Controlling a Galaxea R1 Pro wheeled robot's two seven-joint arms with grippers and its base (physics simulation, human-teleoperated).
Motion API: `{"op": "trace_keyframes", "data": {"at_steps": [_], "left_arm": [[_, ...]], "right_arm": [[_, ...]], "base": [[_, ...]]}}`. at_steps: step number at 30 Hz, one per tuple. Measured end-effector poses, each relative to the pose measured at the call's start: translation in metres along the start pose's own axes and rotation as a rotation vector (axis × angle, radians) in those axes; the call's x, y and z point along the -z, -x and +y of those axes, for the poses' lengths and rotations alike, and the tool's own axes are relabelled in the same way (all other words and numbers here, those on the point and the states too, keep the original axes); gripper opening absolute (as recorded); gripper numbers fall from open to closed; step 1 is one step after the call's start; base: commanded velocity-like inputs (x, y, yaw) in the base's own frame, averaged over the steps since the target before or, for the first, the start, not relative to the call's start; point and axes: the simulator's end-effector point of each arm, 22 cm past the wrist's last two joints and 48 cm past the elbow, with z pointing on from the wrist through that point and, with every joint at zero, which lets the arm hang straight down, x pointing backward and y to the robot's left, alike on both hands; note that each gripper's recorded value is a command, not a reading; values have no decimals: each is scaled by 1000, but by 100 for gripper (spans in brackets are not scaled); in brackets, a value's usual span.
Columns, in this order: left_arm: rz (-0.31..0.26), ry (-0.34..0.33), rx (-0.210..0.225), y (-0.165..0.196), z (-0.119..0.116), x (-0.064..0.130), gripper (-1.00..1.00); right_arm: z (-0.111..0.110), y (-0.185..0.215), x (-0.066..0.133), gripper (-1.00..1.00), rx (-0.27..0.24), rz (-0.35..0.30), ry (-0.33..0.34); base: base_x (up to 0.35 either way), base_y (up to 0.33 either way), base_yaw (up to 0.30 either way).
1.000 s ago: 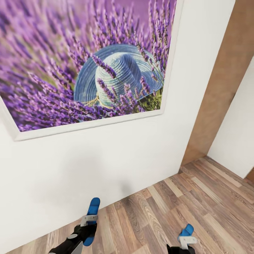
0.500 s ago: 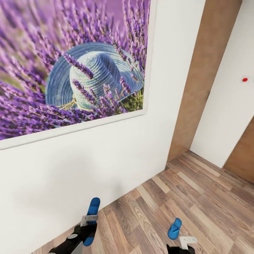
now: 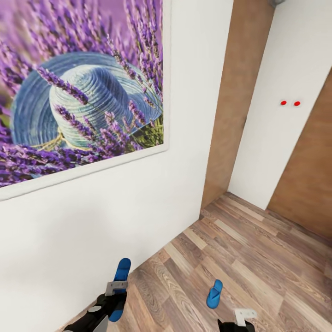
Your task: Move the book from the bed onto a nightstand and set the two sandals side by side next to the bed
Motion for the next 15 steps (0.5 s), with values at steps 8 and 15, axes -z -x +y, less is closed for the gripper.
{"op": "trace_keyframes", "data": {"at_steps": [8, 15], "left_arm": [[0, 0, 0, 0, 0, 0, -100], [0, 0, 0, 0, 0, 0, -100]], "right_arm": [[0, 0, 0, 100, 0, 0, 0], [0, 0, 0, 100, 0, 0, 0]], "base": [[85, 0, -290], [85, 0, -290]]}}
